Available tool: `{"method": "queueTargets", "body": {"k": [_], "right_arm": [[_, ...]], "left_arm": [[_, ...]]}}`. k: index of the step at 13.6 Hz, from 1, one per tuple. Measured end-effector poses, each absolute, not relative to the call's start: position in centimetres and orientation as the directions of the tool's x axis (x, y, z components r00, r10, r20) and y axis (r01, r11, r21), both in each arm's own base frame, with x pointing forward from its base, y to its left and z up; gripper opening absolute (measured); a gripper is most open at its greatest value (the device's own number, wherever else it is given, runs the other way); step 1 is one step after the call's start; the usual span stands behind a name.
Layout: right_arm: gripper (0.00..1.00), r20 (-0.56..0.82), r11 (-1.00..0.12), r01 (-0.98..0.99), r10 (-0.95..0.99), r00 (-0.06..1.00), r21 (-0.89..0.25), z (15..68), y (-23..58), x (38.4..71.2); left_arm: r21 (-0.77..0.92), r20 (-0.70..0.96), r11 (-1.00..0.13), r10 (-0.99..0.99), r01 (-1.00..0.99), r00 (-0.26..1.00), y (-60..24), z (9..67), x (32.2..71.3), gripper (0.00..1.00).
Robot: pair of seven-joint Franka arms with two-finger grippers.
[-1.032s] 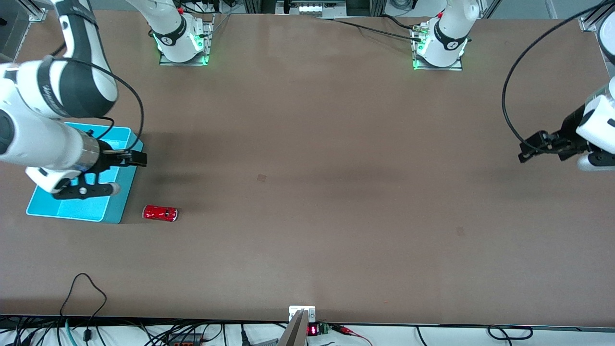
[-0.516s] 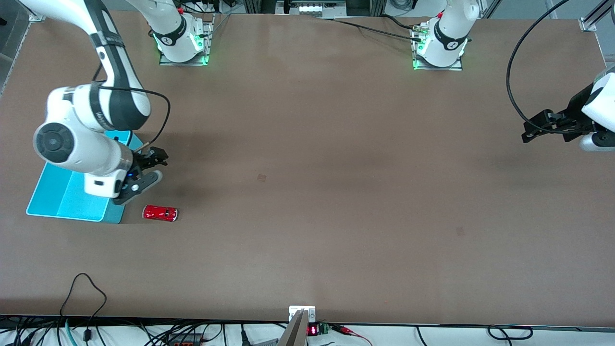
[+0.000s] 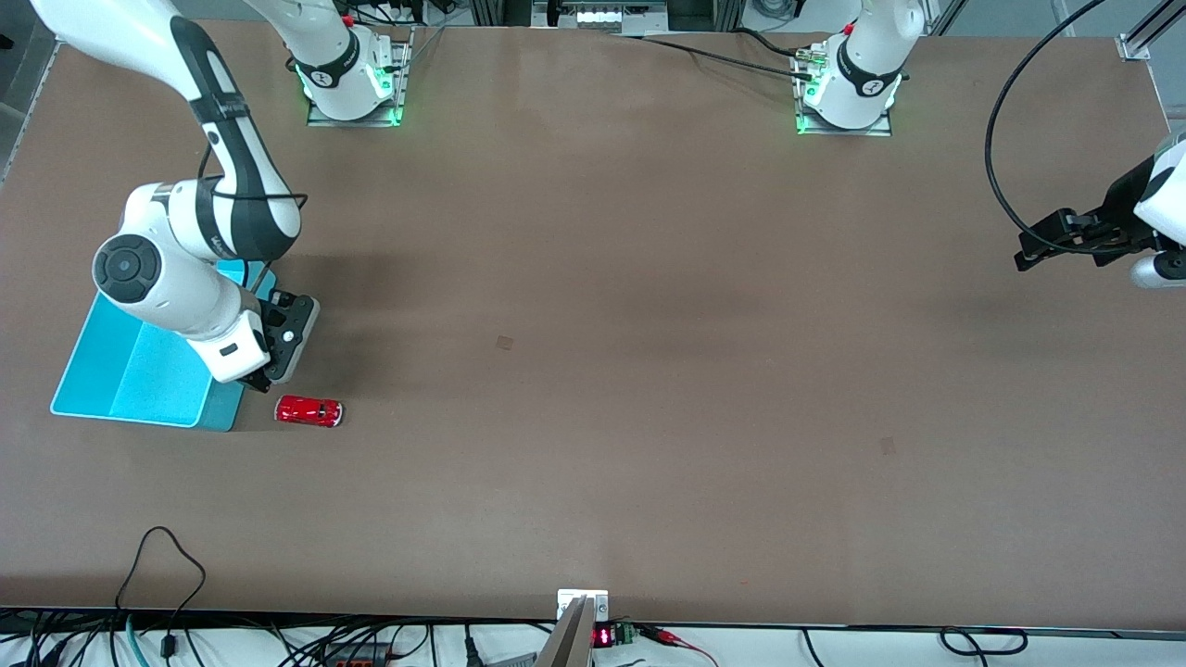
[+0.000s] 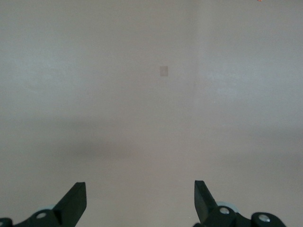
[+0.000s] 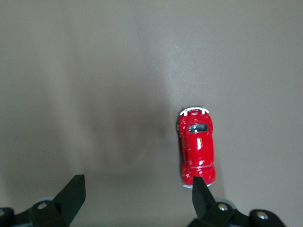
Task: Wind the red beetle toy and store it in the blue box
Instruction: 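Move the right gripper over the red car beside the box, then lower the right gripper and grasp the red car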
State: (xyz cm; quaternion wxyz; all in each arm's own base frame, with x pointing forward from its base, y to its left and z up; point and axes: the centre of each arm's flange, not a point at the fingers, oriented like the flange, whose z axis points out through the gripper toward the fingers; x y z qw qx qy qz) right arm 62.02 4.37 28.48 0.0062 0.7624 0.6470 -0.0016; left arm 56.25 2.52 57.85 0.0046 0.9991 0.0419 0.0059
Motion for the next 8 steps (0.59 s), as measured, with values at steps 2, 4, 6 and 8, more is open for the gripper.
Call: {"method": "queueTargets", "body": {"k": [2,4,6,8], "right_arm": [[1.0,-0.005,-0.103,0.994,0.995,0.103,0.02,26.2,3.3,62.4],[1.0,-0.002,-0.089,0.996,0.996,0.089,0.024,24.4,3.1,62.6],[1.0,0.003,-0.086,0.996,0.996,0.086,0.035,23.1,3.3,62.7],[1.0,0.008,-0.084,0.995,0.996,0.084,0.048,22.2,3.4,62.8]], "left_arm": [[0.01,0.021,-0.997,0.081,0.081,0.997,2.3,58.3,56.1,1.0],[0.01,0.028,-0.997,0.08,0.08,0.996,2.2,58.5,56.0,1.0],[0.01,0.032,-0.997,0.079,0.079,0.996,2.1,58.8,55.9,1.0],[0.01,0.03,-0.997,0.078,0.077,0.997,2.0,58.7,55.9,1.0]]}}
